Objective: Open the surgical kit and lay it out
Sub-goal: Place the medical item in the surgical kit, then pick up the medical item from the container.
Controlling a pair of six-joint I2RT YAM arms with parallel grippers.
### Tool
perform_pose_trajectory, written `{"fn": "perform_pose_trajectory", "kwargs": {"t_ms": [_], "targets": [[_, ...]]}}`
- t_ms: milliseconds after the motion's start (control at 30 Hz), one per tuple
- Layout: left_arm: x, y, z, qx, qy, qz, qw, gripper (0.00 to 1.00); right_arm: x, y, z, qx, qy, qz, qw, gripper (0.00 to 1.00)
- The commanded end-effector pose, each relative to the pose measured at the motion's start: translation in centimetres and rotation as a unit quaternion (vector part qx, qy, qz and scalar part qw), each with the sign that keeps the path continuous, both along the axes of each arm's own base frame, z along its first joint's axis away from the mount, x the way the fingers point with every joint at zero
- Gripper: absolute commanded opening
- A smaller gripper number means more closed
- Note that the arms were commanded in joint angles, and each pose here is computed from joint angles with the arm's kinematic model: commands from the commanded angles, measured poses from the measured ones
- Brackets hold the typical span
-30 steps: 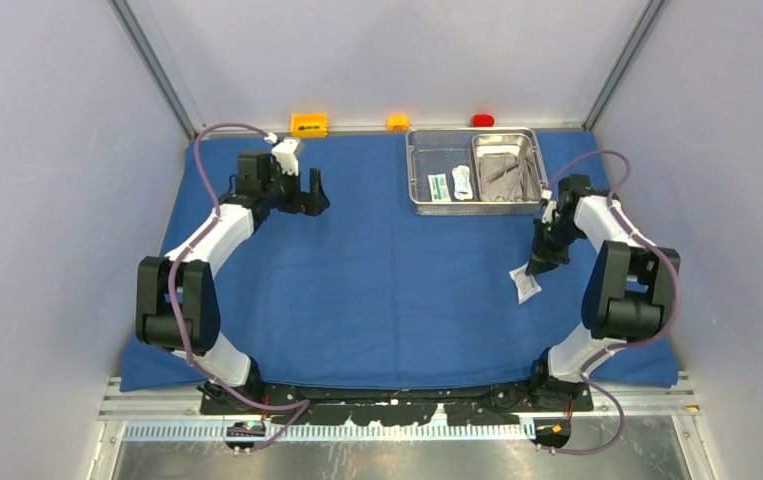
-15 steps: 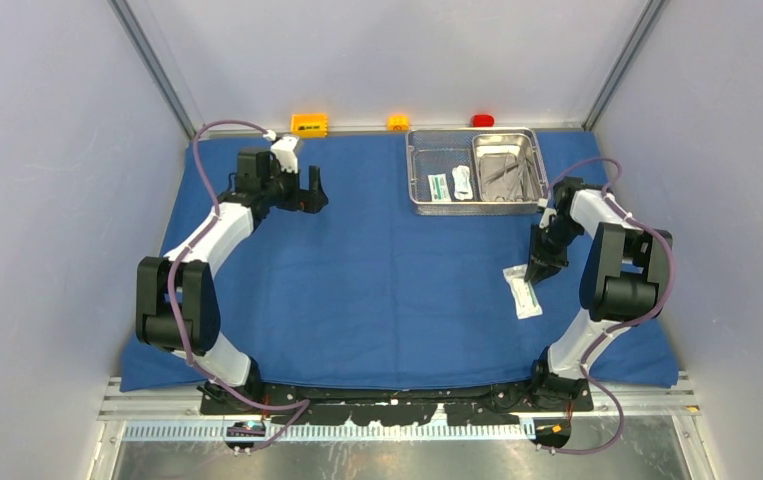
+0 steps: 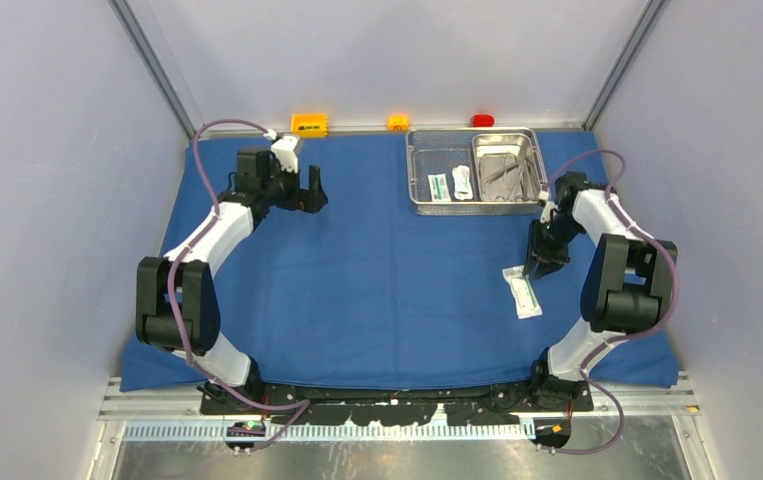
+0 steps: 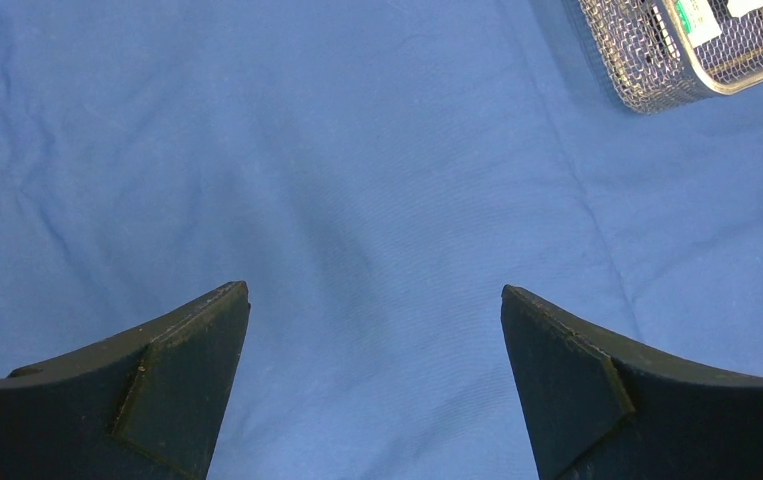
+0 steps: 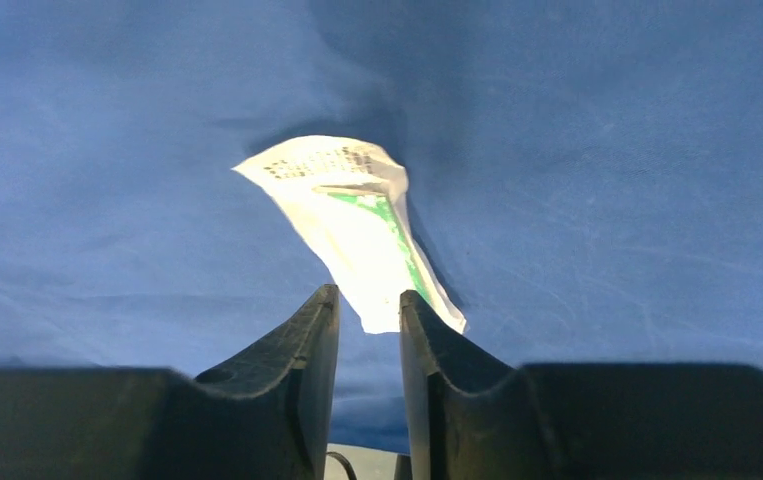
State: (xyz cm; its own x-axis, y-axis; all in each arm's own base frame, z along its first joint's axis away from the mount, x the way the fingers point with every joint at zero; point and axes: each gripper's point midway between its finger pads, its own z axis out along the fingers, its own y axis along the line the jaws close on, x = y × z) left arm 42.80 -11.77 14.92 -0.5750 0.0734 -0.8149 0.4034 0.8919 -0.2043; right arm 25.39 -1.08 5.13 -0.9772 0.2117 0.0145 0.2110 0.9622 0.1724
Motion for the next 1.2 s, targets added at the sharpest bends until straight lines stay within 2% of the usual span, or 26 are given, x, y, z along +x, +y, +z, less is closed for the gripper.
{"fn": "perform_pose_trajectory", "kwargs": {"t_ms": [0,167,333,767,933,1167], "targets": [[0.7,0.1,2.6,0.007,-0.038,0.001,0.999,1.00,5.6,1.5,5.7,-0.001,-0.158,0.028,0.987,0.38],[0.6,0.6,3.0,0.019,-0.047,0.008,0.999,1.00,11.7,3.9,11.0,-0.030,-0.280,0.057,0.958,0.53],[0.2,0.8,3.4,0.023,-0.051,0.007,0.998,1.00,16.8,8.1,13.3,-0.045,-0.341,0.099,0.934,0.55],[-0.3,0.9,4.4,0.033,-0.069,0.001,0.997,1.00,26.4,14.5,12.3,-0.057,-0.381,0.148,0.911,0.55],[-0.4,0.7,4.3,0.026,-0.064,-0.001,0.998,1.00,29.3,16.3,9.7,-0.045,-0.367,0.143,0.918,0.54],[-0.4,0.7,3.7,0.027,-0.056,-0.001,0.998,1.00,30.6,18.6,5.4,-0.035,-0.340,0.158,0.926,0.54]]}}
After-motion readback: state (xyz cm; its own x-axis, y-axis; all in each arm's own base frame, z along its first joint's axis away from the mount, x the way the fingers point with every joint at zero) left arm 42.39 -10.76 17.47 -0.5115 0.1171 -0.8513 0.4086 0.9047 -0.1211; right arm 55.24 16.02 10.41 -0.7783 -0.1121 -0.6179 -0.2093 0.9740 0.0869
